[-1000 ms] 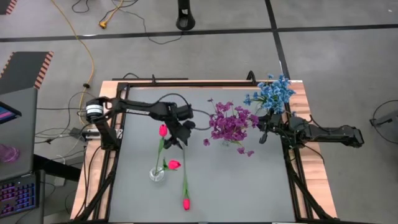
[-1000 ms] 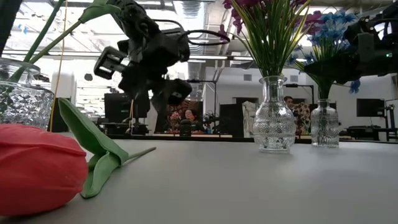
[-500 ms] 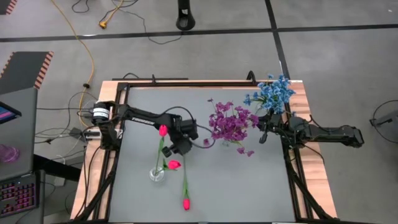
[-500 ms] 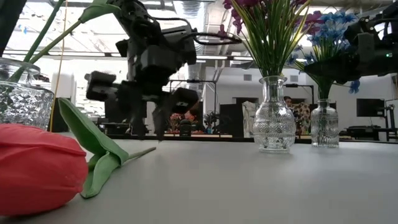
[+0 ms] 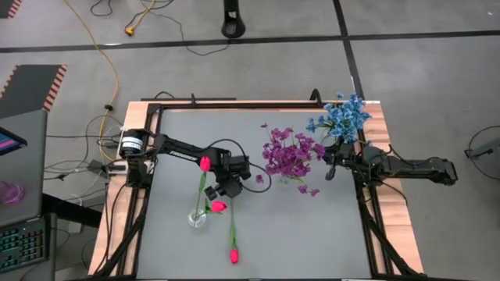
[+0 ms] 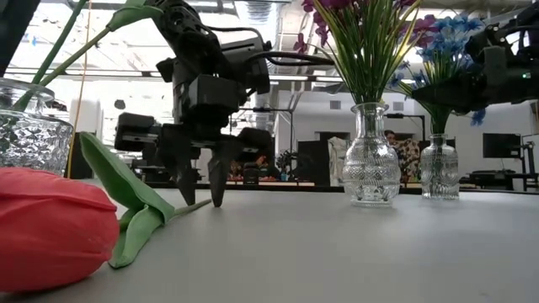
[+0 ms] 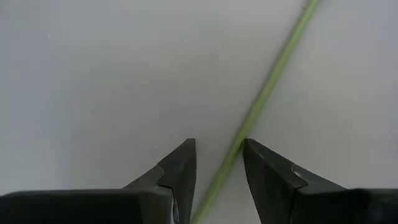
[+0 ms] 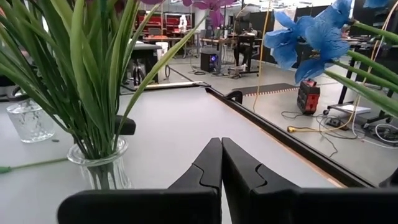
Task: Sort flowers into vase by color
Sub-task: Put the pink tulip into the bottom transparent vase
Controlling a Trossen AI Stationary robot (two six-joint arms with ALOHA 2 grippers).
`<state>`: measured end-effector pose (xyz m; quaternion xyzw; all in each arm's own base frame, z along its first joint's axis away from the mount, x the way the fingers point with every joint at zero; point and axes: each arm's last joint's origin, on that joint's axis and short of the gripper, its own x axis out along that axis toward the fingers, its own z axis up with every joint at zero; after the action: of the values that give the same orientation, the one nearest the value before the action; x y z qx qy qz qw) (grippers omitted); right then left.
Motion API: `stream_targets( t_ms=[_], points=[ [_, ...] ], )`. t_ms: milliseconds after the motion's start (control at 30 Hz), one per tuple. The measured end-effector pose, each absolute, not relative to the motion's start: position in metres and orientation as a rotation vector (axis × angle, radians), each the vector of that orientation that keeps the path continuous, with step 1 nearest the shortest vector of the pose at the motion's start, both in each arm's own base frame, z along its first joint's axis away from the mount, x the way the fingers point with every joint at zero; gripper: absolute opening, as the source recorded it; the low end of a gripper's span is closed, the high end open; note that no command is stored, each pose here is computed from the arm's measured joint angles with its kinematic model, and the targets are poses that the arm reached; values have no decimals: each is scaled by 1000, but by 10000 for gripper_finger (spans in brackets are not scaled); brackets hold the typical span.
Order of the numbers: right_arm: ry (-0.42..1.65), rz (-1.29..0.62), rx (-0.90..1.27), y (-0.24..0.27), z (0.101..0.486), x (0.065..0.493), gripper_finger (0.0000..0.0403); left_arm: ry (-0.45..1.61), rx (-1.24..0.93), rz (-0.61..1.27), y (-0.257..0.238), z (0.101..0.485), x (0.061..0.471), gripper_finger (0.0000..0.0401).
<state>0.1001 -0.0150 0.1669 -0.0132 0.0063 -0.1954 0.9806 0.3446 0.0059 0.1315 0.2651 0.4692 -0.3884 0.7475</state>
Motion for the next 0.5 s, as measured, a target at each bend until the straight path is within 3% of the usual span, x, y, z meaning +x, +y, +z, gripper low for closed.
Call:
stream_targets(
  t_ms=[300, 500],
  points=[
    [13, -393, -27, -15, 167, 100, 33, 1052, 582, -840, 6, 131, 343, 55],
    [14, -393, -27, -15, 167, 100, 33, 1058, 584, -833, 6, 132, 344, 46]
  ],
)
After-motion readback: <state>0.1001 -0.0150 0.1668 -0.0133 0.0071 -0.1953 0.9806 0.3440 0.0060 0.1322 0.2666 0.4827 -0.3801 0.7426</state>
